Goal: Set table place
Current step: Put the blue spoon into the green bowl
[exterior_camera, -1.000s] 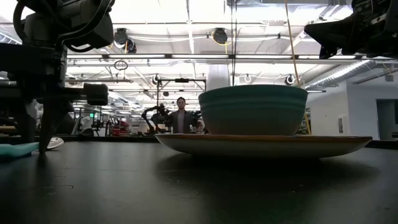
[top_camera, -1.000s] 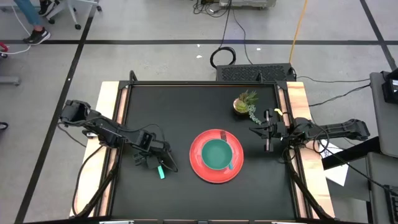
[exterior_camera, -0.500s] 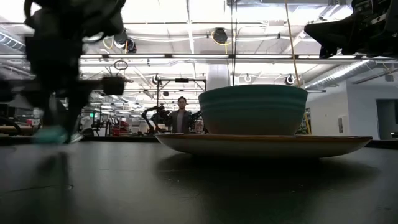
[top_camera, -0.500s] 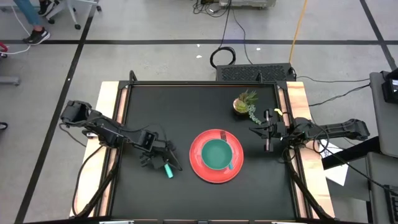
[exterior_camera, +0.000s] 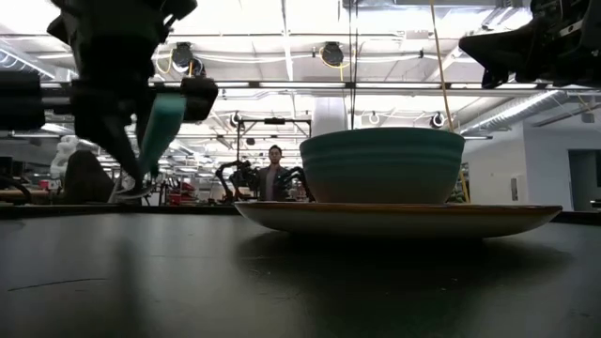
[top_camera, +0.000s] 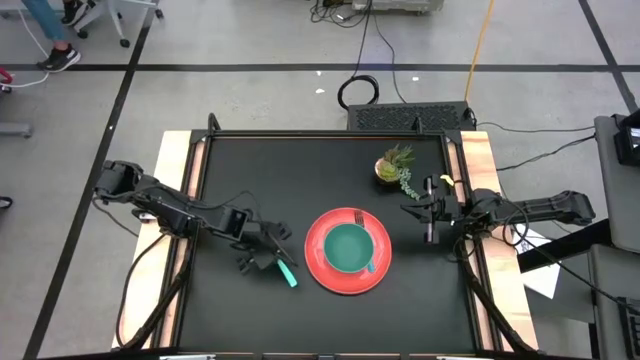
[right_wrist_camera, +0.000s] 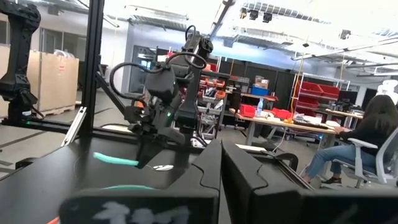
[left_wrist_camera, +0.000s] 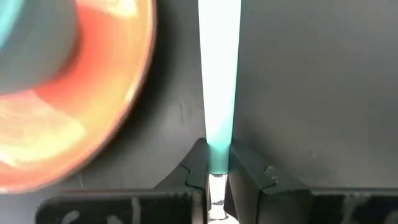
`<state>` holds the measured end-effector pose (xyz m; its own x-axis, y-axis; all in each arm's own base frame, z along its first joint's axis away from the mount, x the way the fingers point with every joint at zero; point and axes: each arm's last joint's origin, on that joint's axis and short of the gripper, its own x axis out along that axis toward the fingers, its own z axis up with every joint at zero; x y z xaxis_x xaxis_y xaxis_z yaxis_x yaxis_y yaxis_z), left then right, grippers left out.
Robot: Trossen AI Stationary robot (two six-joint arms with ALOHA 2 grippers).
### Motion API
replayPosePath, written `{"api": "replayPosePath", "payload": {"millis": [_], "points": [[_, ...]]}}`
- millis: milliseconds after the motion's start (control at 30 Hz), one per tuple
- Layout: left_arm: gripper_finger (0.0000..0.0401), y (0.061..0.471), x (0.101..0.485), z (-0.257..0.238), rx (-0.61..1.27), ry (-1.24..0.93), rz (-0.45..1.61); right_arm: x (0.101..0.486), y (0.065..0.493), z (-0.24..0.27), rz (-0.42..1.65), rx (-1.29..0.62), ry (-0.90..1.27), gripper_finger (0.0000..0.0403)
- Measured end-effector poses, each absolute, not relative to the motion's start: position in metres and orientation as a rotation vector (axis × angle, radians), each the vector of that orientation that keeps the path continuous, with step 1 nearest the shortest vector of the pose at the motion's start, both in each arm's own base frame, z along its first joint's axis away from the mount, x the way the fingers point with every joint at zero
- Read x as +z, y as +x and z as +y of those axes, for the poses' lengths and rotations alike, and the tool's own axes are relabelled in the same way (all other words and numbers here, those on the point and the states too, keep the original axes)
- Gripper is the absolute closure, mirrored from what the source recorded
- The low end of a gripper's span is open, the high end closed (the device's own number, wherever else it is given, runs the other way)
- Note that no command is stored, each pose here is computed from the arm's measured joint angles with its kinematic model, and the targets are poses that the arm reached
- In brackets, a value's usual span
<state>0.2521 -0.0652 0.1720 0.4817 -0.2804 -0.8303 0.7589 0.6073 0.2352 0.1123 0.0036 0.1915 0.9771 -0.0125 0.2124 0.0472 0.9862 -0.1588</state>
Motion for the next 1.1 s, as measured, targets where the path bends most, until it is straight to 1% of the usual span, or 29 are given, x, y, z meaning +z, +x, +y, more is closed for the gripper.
{"api": "replayPosePath", "payload": {"millis": [267,500,833,1100], "points": [[0.0363,0.268,0.187,-0.071,-0.653,0.572,0.618,0.192,0.112,0.004,-0.219,-0.03,-0.156,0.0403],[0.0363,0.282,0.203,-0.065,-0.569,0.485,0.442,0.192,0.112,0.004,-0.219,-0.028,-0.142,0.0403],[0.0363,0.289,0.21,-0.044,-0.541,0.285,0.389,0.192,0.112,0.004,-0.219,-0.028,-0.138,0.0403],[0.0363,0.29,0.212,-0.043,-0.543,0.291,0.367,0.192,0.112,0.004,-0.219,-0.028,-0.138,0.0403]]}}
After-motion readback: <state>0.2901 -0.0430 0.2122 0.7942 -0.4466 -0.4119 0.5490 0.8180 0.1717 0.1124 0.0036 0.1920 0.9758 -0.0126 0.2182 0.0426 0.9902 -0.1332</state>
